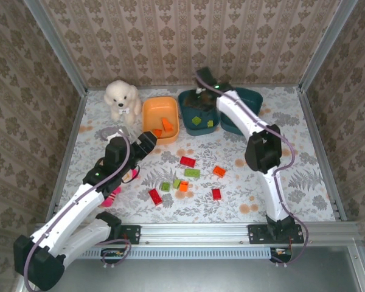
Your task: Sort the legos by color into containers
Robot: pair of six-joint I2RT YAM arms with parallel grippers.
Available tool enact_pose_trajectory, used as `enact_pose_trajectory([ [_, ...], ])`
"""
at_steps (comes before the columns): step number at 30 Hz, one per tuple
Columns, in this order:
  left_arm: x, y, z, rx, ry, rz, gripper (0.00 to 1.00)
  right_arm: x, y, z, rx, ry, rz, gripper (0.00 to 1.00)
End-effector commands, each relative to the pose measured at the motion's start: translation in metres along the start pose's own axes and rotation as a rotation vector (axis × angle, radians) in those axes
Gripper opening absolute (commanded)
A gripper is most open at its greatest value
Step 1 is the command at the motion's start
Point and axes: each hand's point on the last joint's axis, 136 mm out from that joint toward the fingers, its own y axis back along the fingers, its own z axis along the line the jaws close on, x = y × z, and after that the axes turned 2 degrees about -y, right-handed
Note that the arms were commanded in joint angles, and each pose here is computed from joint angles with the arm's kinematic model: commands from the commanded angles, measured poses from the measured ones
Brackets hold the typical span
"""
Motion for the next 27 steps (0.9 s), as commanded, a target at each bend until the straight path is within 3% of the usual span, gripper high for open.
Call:
enact_pose_trajectory([
  [1, -0.016, 0.014, 0.005, -0.051, -0.005, -0.054, 0.89, 0.018, -0.009, 0.028, -0.079, -0.011, 0.046, 0.41],
  [6, -0.017, 0.025, 0.009, -0.063, -0.009, -0.060, 0.89, 0.043, -0.030, 0.087, -0.220, 0.049, 0.092, 0.42],
  [17, -0.015, 0.049, 0.019, -0.072, -0.008, -0.068, 0.89, 0.062, -0.084, 0.133, -0.362, -0.013, 0.108, 0.45],
  [27, -0.011, 0.064, 0.026, -0.073, 0.004, -0.069, 0.88, 0.083, -0.122, 0.120, -0.274, -0.079, 0.123, 0.46],
])
